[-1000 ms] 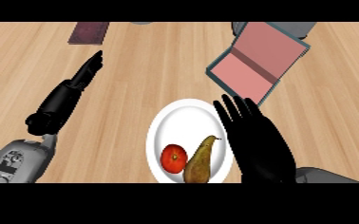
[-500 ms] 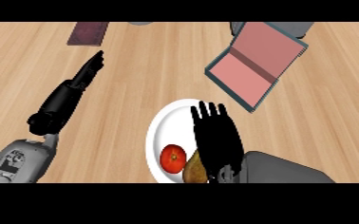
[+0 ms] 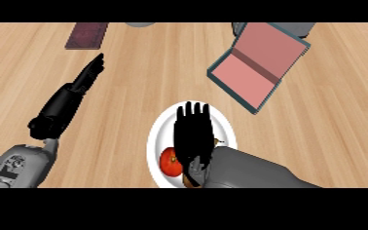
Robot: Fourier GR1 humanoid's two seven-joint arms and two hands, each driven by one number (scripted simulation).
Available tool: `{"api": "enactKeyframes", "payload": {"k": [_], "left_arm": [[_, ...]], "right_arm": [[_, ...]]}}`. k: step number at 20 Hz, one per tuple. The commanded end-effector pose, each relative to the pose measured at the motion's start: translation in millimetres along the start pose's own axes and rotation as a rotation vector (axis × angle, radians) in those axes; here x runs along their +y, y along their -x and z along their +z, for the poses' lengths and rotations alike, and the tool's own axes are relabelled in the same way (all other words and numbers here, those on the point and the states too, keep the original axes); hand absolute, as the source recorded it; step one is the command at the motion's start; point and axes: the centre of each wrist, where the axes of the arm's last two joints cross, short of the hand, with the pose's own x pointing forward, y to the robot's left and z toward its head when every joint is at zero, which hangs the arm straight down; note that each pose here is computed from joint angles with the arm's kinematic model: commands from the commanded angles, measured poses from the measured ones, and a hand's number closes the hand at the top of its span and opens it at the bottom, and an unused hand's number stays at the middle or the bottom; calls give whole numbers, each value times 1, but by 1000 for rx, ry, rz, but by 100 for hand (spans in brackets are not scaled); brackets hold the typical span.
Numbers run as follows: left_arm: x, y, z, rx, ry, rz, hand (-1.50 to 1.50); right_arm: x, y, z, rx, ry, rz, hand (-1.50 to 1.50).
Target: Pick the pear from the plate and place it in the cardboard box
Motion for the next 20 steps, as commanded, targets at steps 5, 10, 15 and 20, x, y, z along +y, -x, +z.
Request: {"api": "enactKeyframes", "payload": {"k": [5, 10, 15, 20], "left_arm": [[2, -3, -3, -11, -28, -2, 0], [8, 1, 7, -9, -44, 1, 0], [8, 1, 0, 1, -26, 3, 0], [-2, 5, 2, 11, -25, 14, 0]], "right_arm": [[6, -40, -7, 274, -10, 109, -150], [11, -30, -19, 336, -42, 165, -150], [14, -33, -16, 330, -49, 151, -150], [28, -33, -6, 309, -64, 120, -150]]}}
